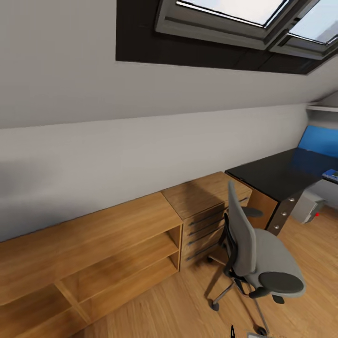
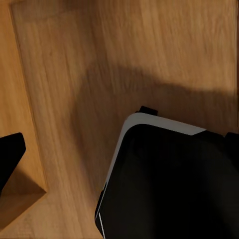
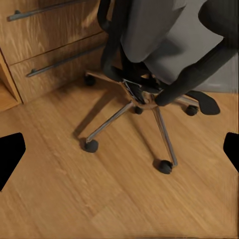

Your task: In the bedroom, organize the workspace by keeping the computer under the desk, ensuring the monitor is on the desk, placing the keyboard on the desk next to the monitor, placing the mouse on the desk next to the keyboard, moving the folder from the swivel chair onto the desk next to the mouse, stacking the notebook on top of the folder with the pen on top of the notebook, and positioning the swivel chair next to the desk.

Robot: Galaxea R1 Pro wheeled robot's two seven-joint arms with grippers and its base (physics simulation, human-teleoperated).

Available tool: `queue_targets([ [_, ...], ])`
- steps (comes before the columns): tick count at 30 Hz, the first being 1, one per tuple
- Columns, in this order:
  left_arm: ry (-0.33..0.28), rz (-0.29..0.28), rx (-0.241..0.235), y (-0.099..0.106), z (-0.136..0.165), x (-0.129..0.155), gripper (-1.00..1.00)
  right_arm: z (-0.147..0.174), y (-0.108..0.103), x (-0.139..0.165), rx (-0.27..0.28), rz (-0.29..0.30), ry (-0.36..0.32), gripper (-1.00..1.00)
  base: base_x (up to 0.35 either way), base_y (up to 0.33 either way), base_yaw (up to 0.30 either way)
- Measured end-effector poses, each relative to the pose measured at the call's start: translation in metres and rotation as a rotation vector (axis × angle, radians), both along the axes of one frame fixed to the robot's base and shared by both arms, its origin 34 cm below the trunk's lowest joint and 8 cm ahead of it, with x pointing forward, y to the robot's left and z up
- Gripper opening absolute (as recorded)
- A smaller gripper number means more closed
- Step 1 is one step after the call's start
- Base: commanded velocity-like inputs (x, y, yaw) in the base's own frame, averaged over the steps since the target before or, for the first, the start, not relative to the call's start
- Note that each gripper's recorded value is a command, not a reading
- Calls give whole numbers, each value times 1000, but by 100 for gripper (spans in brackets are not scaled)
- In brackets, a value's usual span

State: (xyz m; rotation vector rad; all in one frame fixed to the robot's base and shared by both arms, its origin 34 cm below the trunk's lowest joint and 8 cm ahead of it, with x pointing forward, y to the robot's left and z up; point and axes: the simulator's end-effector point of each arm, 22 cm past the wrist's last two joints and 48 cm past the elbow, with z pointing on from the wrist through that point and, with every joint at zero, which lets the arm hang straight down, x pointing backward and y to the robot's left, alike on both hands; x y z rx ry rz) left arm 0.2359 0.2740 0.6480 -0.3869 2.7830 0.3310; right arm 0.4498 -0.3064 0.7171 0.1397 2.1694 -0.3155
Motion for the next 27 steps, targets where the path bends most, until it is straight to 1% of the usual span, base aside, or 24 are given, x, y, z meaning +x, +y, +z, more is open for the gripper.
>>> queue_targets([
  [27,0,1,0,0,0,0,100,0,0,0,0,2,0,100,0,0,-298],
])
